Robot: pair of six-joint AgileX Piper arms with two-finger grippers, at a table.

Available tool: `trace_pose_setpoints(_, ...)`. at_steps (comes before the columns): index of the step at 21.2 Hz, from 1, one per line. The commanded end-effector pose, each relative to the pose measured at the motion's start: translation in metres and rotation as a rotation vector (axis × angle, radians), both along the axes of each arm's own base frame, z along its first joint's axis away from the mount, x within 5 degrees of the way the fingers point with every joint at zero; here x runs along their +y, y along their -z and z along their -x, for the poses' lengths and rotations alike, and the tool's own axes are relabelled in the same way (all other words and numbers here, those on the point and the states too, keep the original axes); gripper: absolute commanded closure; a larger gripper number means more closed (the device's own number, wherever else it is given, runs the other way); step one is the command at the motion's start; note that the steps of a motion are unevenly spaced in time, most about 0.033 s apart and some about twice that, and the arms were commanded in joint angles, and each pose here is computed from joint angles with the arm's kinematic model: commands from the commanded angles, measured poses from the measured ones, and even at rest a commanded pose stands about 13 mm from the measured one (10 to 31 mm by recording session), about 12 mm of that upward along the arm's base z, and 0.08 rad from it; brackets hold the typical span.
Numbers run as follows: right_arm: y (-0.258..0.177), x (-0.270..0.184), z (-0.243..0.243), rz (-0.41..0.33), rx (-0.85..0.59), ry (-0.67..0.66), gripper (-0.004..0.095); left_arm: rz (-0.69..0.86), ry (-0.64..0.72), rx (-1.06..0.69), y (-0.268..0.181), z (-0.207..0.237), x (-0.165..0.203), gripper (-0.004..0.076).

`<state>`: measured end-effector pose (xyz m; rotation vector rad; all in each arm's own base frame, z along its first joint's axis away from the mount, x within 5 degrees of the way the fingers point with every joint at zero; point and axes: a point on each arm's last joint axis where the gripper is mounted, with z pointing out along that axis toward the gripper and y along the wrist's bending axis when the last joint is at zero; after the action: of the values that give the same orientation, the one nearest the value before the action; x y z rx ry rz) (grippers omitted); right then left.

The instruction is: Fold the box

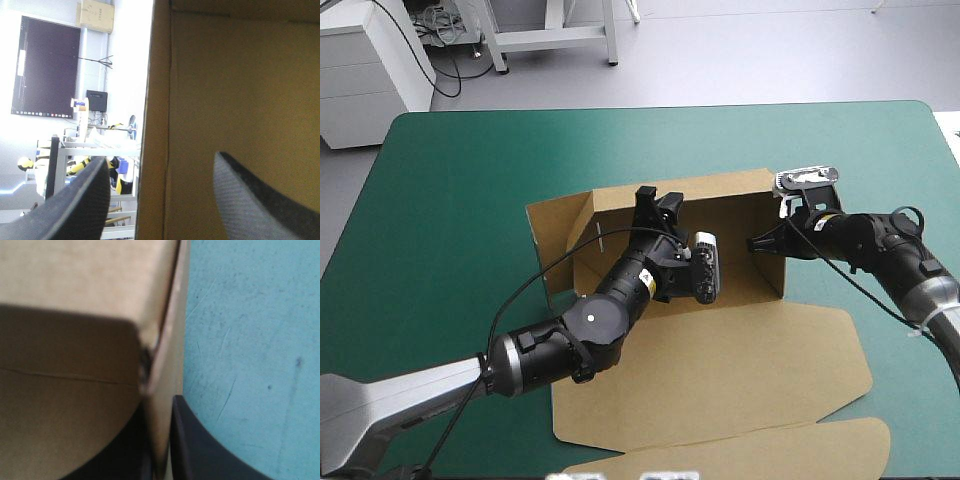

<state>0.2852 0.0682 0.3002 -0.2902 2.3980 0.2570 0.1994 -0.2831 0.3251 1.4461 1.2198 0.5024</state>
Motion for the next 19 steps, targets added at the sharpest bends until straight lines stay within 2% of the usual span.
trace_pose_setpoints(1,0.006,0.004,-0.004,-0.029,0.036,0.008,0.0920,0.078,-0.031,-0.083,-0.035,0.016,0.009,0.0288)
trace_pose_setpoints(6,-0.016,0.006,-0.005,-0.023,0.054,-0.022,0.0920,0.163,-0.078,-0.055,-0.056,0.037,0.025,0.0288)
trace_pose_setpoints(8,-0.030,0.004,-0.009,0.004,0.069,-0.010,0.0920,0.221,-0.093,-0.004,-0.064,0.042,0.035,0.0288)
trace_pose_setpoints(11,-0.037,-0.001,-0.026,0.135,0.226,-0.002,0.0920,0.238,-0.066,0.074,-0.073,0.052,0.050,0.0288)
trace_pose_setpoints(12,-0.042,-0.001,-0.029,0.152,0.236,-0.003,0.0920,0.240,-0.057,0.083,-0.074,0.054,0.052,0.0288)
trace_pose_setpoints(16,-0.041,0.003,-0.062,0.208,0.346,-0.014,0.0920,0.247,-0.073,0.166,-0.078,0.051,0.059,0.0374)
trace_pose_setpoints(19,-0.038,0.006,-0.082,0.217,0.334,-0.011,0.0920,0.256,-0.136,0.272,-0.075,0.035,0.071,0.0444)
